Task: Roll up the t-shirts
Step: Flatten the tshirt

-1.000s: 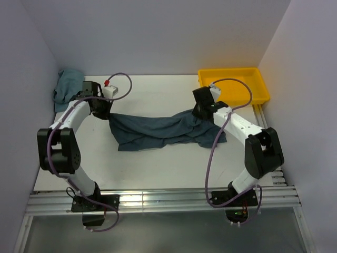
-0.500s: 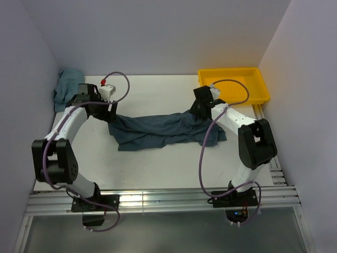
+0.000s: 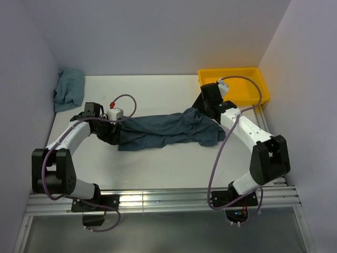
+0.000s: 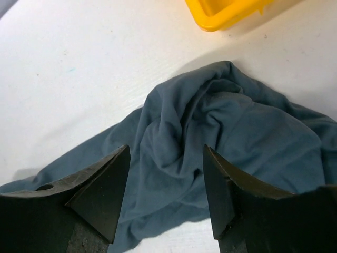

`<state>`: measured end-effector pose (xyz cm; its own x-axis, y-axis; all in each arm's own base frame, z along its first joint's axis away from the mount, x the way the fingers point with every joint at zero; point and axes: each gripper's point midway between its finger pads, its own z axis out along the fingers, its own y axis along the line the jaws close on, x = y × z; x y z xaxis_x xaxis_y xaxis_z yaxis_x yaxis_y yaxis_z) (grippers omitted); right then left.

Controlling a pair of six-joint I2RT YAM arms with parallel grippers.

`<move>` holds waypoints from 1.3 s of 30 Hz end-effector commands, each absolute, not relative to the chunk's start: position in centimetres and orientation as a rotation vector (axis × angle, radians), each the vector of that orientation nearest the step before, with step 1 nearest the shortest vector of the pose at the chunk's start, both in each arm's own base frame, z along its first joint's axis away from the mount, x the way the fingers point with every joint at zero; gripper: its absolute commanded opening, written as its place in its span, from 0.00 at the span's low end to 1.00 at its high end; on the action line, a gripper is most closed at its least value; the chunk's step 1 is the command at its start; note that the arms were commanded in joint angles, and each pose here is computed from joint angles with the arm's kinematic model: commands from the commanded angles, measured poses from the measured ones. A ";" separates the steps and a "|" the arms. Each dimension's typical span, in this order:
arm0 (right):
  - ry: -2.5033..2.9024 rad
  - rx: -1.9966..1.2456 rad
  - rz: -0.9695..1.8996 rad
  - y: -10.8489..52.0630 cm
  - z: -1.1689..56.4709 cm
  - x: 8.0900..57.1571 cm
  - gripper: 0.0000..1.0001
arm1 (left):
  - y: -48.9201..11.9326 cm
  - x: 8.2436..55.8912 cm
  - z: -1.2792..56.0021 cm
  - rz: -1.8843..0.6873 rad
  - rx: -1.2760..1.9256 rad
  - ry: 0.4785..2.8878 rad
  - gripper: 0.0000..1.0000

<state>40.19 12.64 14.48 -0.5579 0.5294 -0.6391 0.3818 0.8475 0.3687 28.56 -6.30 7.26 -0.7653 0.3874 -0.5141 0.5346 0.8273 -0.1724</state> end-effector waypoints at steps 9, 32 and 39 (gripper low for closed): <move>2.120 0.659 0.281 11.3 17.8 36.6 0.65 | -8.3 30.9 5.1 -0.443 0.577 2.528 0.63; 2.141 0.647 0.228 10.4 15.3 34.5 0.65 | -7.4 30.3 4.1 -0.389 0.534 2.614 0.72; 2.146 0.648 0.204 10.0 15.0 34.3 0.65 | -8.8 30.6 2.9 -0.477 0.529 2.639 0.66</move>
